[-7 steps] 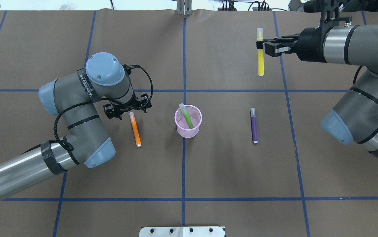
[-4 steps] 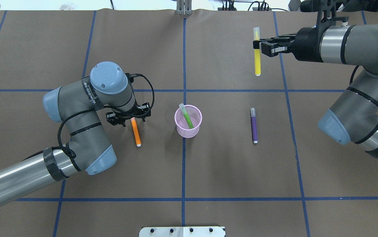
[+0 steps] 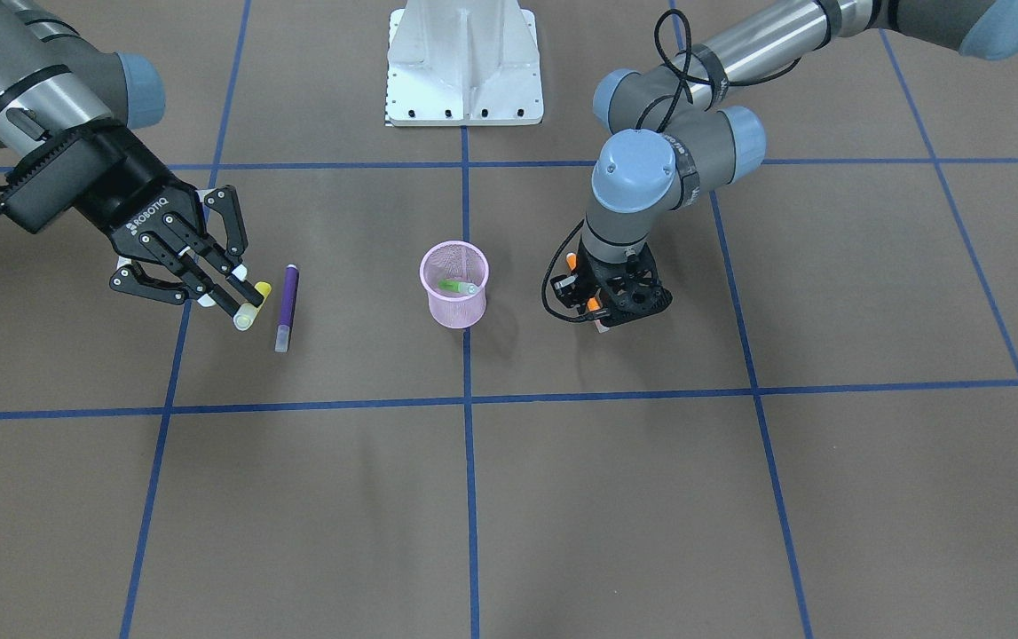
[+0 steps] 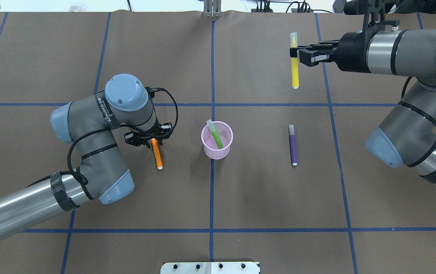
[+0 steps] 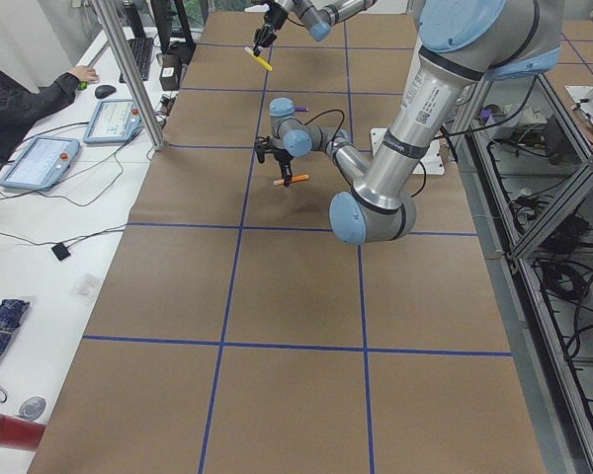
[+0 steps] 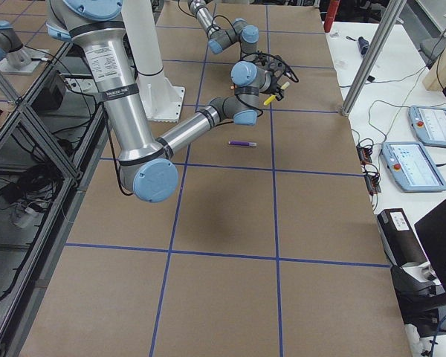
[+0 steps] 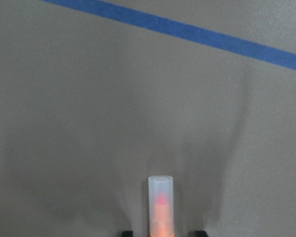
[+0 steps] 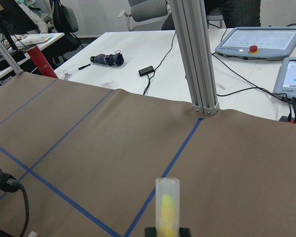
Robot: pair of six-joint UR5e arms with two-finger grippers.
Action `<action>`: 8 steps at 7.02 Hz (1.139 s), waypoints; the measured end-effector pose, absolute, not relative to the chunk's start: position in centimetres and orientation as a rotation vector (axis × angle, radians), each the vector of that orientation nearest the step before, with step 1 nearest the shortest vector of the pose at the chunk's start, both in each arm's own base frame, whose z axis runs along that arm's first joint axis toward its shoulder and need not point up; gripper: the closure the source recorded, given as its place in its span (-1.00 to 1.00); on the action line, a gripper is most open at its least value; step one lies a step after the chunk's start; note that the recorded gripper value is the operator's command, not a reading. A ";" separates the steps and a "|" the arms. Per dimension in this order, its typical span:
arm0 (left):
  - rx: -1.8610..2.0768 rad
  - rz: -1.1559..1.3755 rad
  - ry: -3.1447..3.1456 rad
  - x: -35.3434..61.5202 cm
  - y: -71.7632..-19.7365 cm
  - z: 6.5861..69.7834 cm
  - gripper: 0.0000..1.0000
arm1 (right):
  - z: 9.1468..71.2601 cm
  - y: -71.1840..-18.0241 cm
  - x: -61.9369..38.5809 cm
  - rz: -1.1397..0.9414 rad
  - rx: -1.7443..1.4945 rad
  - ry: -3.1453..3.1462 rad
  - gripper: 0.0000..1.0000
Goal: Collect pens into pen holder
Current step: 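Grasp the orange marker with the left gripper while the right gripper approaches the cup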
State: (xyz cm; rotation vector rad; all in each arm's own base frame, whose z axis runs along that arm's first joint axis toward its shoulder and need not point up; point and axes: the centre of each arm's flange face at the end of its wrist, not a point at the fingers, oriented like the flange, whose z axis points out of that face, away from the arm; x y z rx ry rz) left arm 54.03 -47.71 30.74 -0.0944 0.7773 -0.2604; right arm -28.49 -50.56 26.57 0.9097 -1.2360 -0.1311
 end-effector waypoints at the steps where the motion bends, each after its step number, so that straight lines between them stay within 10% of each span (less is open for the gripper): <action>1: -0.094 -0.260 0.777 54.0 -47.7 30.7 0.67 | 26.6 -50.6 -28.5 -0.131 0.909 -1.236 1.00; 2: -0.093 -0.258 0.778 54.0 -47.7 30.7 1.00 | 26.6 -50.6 -28.5 -0.131 0.909 -1.236 1.00; 8: -0.074 -0.257 0.887 49.0 -48.3 26.2 1.00 | 24.7 -50.1 -30.1 -0.106 0.919 -1.268 1.00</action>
